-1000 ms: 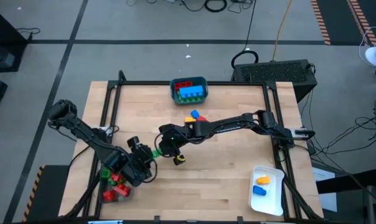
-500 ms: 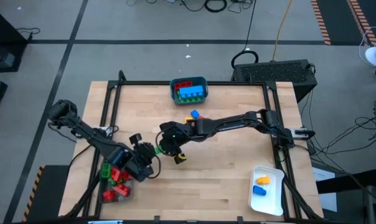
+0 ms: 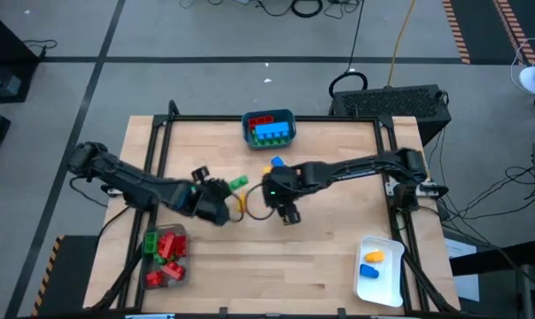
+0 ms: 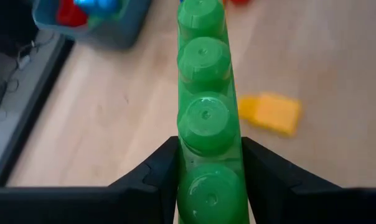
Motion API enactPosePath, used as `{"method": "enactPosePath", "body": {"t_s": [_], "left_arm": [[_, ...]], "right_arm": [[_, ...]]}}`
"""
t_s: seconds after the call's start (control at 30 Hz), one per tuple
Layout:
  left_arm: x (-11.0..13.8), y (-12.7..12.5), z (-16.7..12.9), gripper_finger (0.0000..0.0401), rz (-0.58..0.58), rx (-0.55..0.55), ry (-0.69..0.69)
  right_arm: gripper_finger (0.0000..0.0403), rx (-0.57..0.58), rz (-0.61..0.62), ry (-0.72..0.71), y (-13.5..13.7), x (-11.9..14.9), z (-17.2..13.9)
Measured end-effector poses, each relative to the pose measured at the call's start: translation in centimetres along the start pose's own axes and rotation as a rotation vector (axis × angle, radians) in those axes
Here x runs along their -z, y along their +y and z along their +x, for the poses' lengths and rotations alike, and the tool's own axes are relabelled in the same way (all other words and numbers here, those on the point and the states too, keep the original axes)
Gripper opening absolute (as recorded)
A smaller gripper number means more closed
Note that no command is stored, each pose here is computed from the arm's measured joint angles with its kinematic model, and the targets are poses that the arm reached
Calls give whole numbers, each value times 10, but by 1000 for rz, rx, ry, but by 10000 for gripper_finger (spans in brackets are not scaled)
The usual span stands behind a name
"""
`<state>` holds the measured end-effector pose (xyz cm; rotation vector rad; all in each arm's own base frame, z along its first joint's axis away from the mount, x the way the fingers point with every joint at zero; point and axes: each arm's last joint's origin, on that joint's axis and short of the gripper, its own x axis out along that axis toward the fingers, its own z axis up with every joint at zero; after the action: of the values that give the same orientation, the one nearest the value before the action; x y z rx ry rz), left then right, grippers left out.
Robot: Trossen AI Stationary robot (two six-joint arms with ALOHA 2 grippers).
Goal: Sort blocks by size
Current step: Put the green game piece into the blue container
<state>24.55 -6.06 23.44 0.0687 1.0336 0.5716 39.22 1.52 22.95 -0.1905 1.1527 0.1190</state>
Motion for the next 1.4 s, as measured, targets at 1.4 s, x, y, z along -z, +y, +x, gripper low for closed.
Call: {"method": "enactPosePath", "body": {"t_s": [1.4], "left_arm": [[-111, 208, 208, 174, 123, 161, -190]], "right_arm": [[210, 79, 430, -276, 16, 111, 30]]}}
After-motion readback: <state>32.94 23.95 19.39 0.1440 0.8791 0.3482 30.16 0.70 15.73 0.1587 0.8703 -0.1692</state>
